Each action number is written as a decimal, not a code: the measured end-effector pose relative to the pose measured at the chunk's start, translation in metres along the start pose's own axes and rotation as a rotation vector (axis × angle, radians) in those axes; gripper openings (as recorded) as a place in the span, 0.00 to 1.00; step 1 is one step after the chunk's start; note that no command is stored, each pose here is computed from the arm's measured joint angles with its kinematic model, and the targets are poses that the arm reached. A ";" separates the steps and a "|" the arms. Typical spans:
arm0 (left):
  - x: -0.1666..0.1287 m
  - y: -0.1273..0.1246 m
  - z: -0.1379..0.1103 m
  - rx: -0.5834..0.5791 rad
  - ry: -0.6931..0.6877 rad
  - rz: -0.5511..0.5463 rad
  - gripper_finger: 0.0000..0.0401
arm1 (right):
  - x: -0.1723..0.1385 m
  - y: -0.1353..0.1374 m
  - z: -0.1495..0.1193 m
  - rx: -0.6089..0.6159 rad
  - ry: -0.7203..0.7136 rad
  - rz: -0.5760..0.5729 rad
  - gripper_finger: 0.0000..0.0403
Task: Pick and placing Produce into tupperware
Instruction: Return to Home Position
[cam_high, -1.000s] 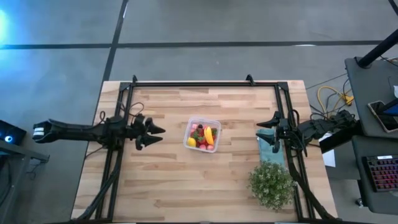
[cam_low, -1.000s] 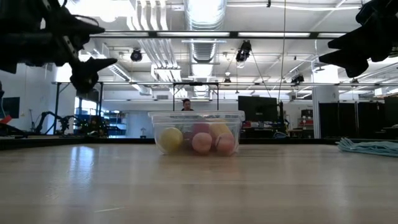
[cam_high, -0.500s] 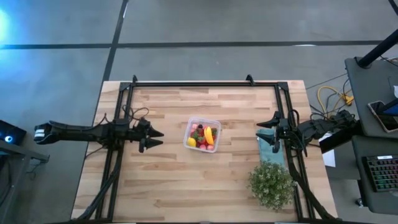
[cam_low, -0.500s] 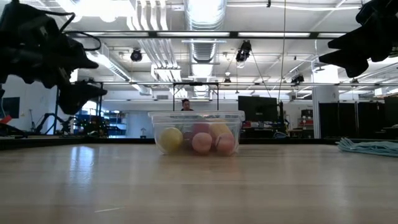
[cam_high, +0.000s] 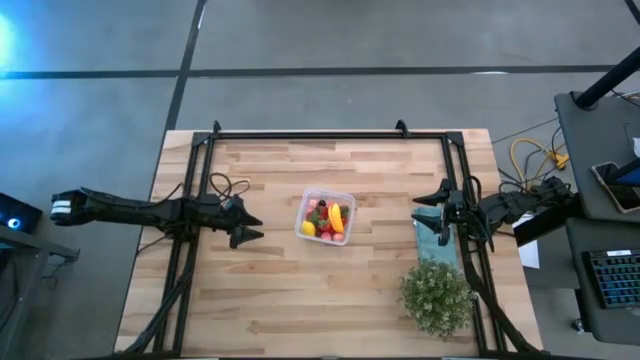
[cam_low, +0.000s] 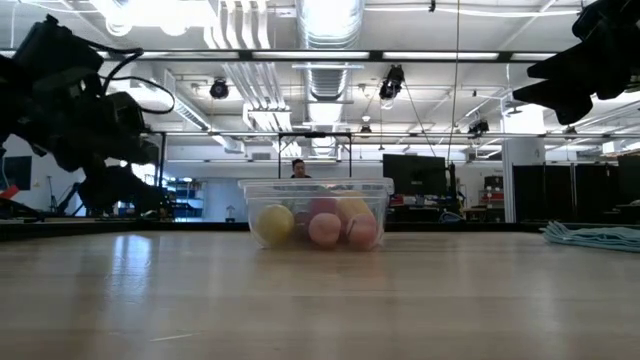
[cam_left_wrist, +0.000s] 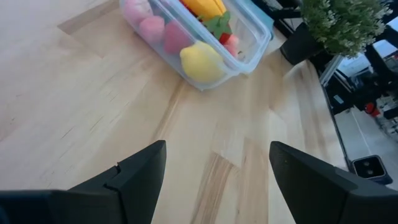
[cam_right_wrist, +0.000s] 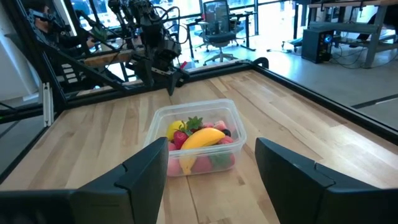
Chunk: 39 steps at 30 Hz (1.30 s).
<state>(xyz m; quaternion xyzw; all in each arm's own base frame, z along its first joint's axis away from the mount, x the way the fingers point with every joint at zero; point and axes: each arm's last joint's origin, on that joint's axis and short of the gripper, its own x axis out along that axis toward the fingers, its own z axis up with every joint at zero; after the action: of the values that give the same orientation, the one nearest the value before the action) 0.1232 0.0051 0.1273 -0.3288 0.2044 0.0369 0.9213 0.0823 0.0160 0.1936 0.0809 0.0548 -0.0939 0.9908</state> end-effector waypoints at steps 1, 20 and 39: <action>0.001 0.000 0.000 -0.001 0.004 0.003 0.68 | 0.000 0.000 0.000 0.000 0.000 0.000 0.58; 0.009 0.010 -0.012 -0.023 0.132 0.098 0.68 | 0.000 0.000 0.000 0.000 0.000 0.000 0.58; 0.015 0.018 -0.020 -0.038 0.223 0.166 0.68 | 0.001 -0.002 -0.010 -0.050 0.080 -0.020 0.58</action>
<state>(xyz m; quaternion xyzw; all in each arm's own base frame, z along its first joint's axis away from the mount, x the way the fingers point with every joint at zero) 0.1266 0.0053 0.0967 -0.3301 0.3312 0.0800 0.8803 0.0819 0.0158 0.1834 0.0591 0.0975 -0.0988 0.9885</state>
